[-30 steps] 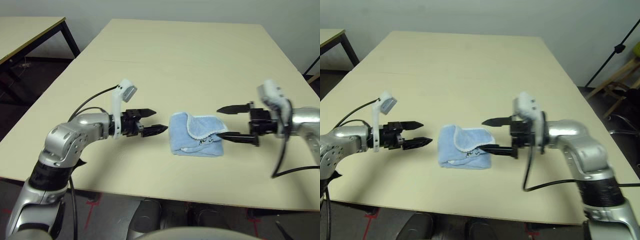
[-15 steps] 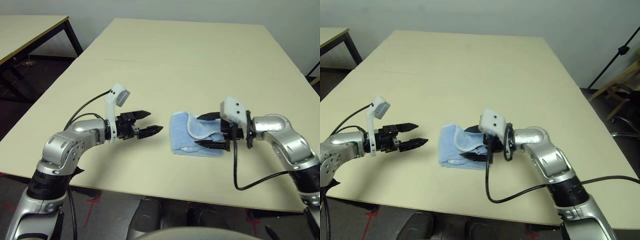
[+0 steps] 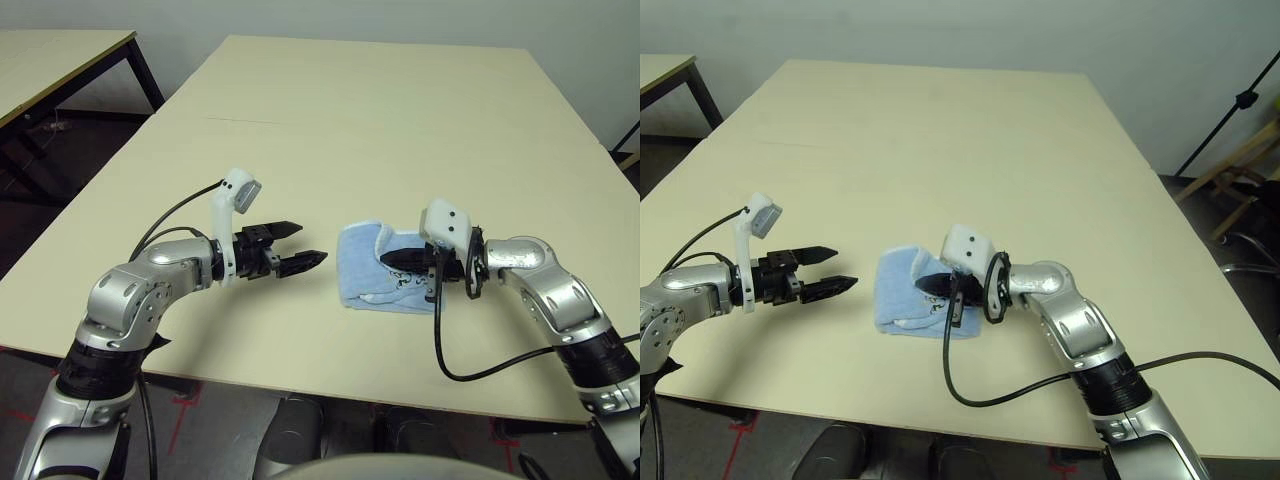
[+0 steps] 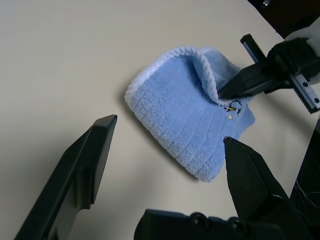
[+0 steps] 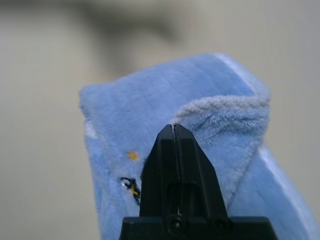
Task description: Fold the towel and set it aside.
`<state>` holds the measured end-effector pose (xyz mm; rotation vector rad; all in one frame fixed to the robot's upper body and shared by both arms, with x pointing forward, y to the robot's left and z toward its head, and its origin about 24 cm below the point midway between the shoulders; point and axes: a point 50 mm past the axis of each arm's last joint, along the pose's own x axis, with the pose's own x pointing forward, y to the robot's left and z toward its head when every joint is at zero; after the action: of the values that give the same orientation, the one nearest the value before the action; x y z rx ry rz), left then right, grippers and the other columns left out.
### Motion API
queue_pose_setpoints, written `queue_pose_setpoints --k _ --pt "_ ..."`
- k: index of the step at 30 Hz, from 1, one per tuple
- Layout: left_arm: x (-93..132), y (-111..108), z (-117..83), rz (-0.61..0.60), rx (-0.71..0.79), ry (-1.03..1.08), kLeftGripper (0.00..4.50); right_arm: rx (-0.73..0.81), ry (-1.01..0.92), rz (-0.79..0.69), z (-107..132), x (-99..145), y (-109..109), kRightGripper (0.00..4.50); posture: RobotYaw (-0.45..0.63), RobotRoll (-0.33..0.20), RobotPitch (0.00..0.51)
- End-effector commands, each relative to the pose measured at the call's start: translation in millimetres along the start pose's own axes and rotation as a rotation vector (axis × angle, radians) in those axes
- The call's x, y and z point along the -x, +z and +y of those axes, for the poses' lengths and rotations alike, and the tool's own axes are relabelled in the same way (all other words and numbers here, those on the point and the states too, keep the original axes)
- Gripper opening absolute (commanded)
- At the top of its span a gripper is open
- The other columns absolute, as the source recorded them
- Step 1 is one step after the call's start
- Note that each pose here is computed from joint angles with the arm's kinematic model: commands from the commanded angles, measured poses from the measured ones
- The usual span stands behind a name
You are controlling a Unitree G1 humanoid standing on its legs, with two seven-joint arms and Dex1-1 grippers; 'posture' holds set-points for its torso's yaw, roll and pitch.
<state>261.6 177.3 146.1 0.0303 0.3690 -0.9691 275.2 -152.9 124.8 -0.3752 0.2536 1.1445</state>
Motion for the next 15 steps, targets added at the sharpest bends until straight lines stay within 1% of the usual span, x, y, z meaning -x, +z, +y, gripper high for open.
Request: queue_pose_setpoints --k 1,6,9,12,15 --pt "-1 0 0 -0.003 0.002 0.000 4.50 -0.061 -0.061 -0.004 -6 14 1 0.02 0.17 0.000 0.081" --pt "-4 1 0 -0.003 0.005 -0.016 4.50 -0.135 -0.148 0.035 -14 40 -6 0.02 0.16 0.000 0.082" --pt "-7 2 0 -0.006 0.006 -0.026 4.50 -0.150 -0.175 0.067 -15 52 -11 0.02 0.15 0.000 0.082" --pt "-9 2 1 -0.003 0.006 -0.035 4.50 -0.145 -0.179 0.069 -14 57 -10 0.02 0.13 0.000 0.081" --pt "-10 2 2 -0.003 0.005 -0.039 4.50 -0.106 -0.159 0.030 -13 57 -1 0.02 0.13 0.000 0.079"
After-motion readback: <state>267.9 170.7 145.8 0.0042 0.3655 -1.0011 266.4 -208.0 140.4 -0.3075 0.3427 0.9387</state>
